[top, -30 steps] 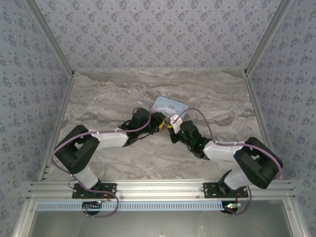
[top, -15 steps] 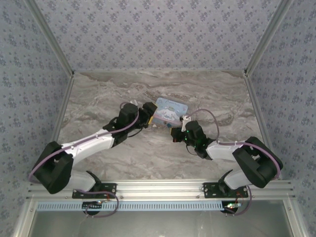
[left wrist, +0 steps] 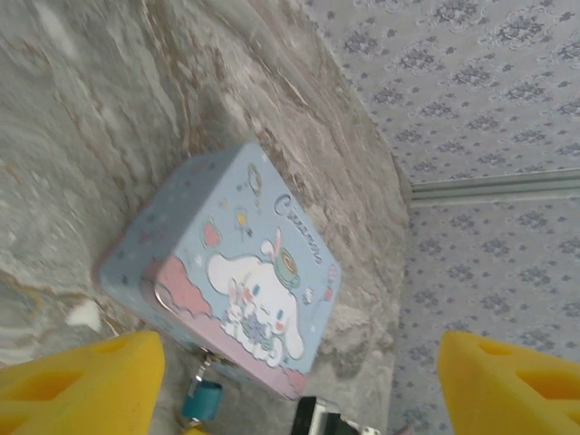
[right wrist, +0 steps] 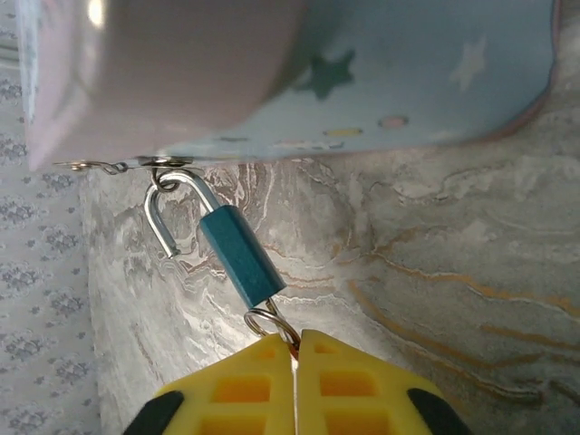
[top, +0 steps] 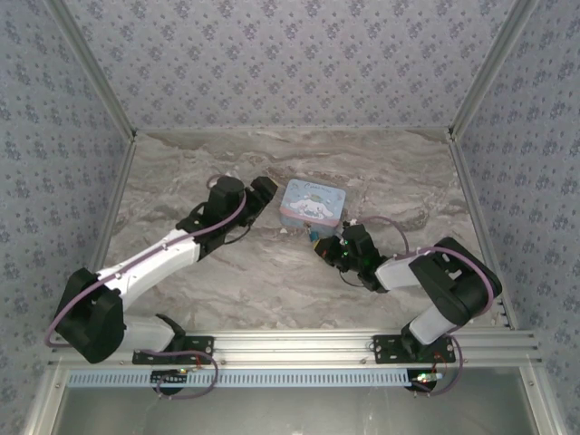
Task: Unlock the padlock with the key
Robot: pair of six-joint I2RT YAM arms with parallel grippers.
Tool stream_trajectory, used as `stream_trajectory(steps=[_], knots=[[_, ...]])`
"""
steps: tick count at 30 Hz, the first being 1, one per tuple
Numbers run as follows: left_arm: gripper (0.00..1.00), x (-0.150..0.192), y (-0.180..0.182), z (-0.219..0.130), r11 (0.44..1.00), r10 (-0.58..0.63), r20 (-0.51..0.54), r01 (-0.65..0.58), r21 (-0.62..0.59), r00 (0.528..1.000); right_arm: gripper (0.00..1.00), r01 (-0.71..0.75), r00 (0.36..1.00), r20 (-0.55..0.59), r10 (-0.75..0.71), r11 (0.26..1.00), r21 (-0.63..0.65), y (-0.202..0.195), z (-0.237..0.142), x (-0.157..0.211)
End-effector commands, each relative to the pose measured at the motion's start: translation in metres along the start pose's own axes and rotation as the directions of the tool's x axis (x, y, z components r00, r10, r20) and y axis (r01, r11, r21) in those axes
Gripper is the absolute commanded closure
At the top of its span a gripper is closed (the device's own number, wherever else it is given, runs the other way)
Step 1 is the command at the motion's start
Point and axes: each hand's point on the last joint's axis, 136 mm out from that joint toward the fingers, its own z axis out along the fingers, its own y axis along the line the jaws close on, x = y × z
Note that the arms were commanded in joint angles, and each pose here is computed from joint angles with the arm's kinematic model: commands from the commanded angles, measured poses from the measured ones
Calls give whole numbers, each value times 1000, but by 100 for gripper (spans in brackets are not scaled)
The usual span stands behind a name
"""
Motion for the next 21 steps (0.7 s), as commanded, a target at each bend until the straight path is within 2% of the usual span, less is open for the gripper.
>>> stream_trajectory(steps=[1,5,8,13,16,19,21], knots=[[21,-19,5,-1,992,108,5,-107,-60,994,77,-58,998,18,57,995,86,-17,-7,-2],[19,-35,13,8,974,194,-29,-196,-114,981,61,-7,999,48,-1,989,148,-26,-20,-12],[19,-37,12,22,953,271,-96,-281,-116,958,46,62,996,54,-72,984,166,-28,-29,-20],[18,-26,14,59,891,404,-273,-443,-99,873,25,167,985,27,-170,982,90,-10,-35,-37],[17,-8,16,84,890,405,-388,-455,-41,828,18,193,979,49,-196,980,58,0,-40,-54],[17,5,20,103,894,398,-452,-448,-3,798,10,210,972,92,-216,975,66,4,-46,-72],[18,13,23,112,896,396,-487,-444,18,778,8,218,969,105,-223,974,58,6,-48,-81]])
